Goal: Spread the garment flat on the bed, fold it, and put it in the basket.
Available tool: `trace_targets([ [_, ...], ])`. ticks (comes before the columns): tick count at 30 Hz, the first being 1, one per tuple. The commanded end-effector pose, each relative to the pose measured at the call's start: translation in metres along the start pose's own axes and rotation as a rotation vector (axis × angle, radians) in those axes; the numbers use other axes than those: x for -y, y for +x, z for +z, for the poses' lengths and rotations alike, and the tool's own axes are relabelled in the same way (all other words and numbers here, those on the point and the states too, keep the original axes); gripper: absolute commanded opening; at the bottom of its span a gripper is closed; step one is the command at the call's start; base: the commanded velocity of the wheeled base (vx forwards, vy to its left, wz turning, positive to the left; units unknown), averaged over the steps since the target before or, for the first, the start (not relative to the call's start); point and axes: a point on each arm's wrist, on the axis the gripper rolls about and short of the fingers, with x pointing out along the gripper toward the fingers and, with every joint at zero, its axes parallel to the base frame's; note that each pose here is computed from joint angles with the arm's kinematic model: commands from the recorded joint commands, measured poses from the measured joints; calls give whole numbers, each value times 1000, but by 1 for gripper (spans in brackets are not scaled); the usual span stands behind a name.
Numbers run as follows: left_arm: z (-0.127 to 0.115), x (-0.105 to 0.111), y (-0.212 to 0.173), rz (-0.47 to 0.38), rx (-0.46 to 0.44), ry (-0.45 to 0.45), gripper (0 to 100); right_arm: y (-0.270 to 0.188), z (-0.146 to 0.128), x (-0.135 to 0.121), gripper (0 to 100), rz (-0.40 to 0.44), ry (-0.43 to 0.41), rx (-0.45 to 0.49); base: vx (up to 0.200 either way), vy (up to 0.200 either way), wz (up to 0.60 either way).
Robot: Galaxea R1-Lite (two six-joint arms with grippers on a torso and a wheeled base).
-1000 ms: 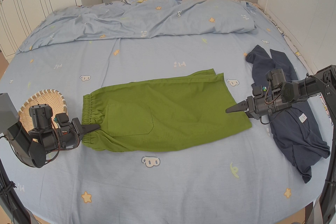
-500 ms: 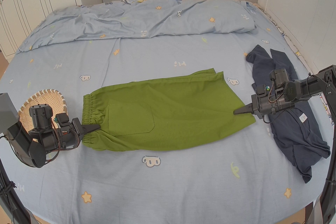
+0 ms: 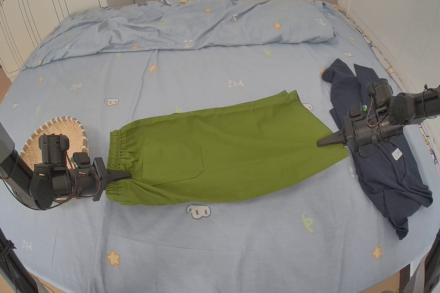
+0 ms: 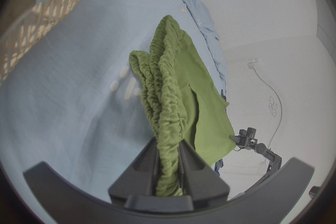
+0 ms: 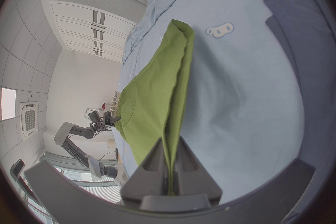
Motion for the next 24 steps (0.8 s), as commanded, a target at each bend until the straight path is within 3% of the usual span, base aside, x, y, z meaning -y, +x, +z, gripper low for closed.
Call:
trace_targets([
  [1,2,26,-22,-39,3,47,0,-25,-31,-26,0,-11,0,-34,0,0,0],
  [10,-44,16,-48,29,-91,72,0,-28,-128,-30,0,-4,126,-185,0,0,0],
  [13,-55,13,-55,40,-105,74,0,-25,-151,-32,0,5,122,-213,0,0,0],
  [14,-67,11,-62,51,-116,70,0,-21,-175,-35,0,15,94,-224,0,0,0],
  [19,-83,6,-78,72,-107,54,0,-25,-210,-38,0,23,74,-226,0,0,0],
  [24,-98,3,-85,92,-139,53,0,-26,-226,-34,0,19,108,-258,0,0,0],
])
